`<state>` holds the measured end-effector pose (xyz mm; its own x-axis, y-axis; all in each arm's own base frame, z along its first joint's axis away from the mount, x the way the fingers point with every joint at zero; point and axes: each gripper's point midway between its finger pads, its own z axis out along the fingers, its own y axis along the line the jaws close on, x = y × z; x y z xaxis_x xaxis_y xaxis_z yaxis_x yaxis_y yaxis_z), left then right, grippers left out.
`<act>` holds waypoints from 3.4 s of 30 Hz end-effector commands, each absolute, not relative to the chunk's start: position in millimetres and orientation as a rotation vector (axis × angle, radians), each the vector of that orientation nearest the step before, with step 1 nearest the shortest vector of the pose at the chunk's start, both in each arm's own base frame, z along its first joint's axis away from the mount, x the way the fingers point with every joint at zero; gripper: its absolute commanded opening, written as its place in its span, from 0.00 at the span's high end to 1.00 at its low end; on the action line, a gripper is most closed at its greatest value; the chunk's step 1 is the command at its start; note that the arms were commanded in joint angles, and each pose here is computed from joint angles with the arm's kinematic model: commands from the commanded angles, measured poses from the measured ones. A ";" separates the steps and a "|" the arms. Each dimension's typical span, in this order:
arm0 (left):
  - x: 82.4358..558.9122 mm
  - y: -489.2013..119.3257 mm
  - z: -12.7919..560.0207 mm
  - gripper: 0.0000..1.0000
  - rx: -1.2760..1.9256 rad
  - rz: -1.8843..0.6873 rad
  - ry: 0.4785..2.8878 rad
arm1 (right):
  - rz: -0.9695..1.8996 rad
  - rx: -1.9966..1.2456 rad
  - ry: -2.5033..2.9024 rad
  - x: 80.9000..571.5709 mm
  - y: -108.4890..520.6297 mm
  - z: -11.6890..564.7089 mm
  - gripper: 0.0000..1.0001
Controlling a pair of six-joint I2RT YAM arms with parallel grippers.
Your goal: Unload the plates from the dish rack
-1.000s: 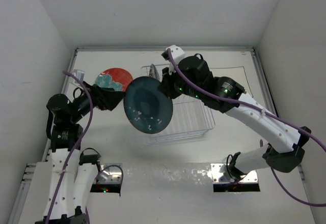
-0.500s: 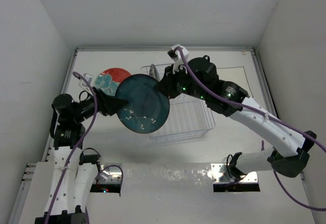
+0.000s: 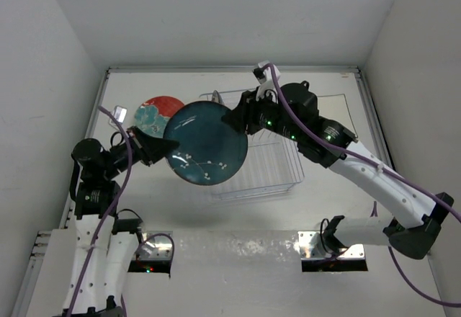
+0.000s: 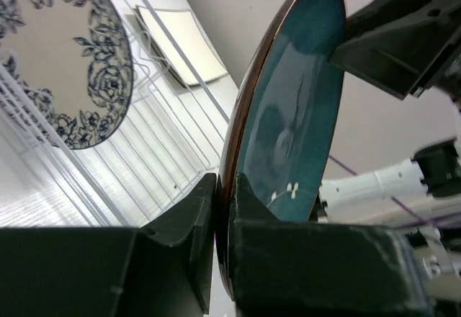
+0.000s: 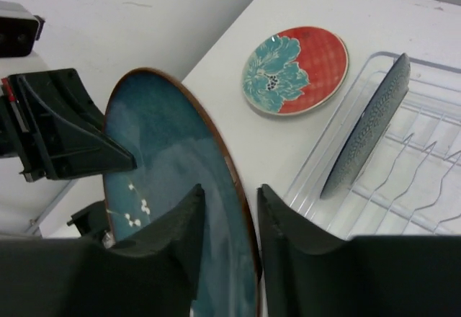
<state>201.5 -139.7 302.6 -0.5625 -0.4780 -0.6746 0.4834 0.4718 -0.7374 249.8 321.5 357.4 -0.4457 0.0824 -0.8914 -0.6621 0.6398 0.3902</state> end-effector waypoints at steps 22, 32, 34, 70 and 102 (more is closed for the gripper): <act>230.8 15.1 249.2 1.00 -1.155 -0.443 1.636 | 0.713 -0.236 1.797 265.7 236.9 370.5 0.01; 222.6 11.8 188.7 1.00 -1.198 -0.416 1.726 | 0.639 -0.305 1.907 276.1 246.6 332.3 0.01; 223.7 8.7 165.7 1.00 -1.211 -0.412 1.776 | 0.631 -0.309 1.923 278.7 249.0 324.5 0.01; 393.4 39.9 221.2 1.00 -1.151 -0.656 1.592 | 0.547 -0.410 2.041 279.1 249.5 257.7 0.01; 441.0 31.1 84.4 0.00 -1.261 -0.442 2.086 | 0.613 -0.417 2.057 267.6 253.4 230.2 0.01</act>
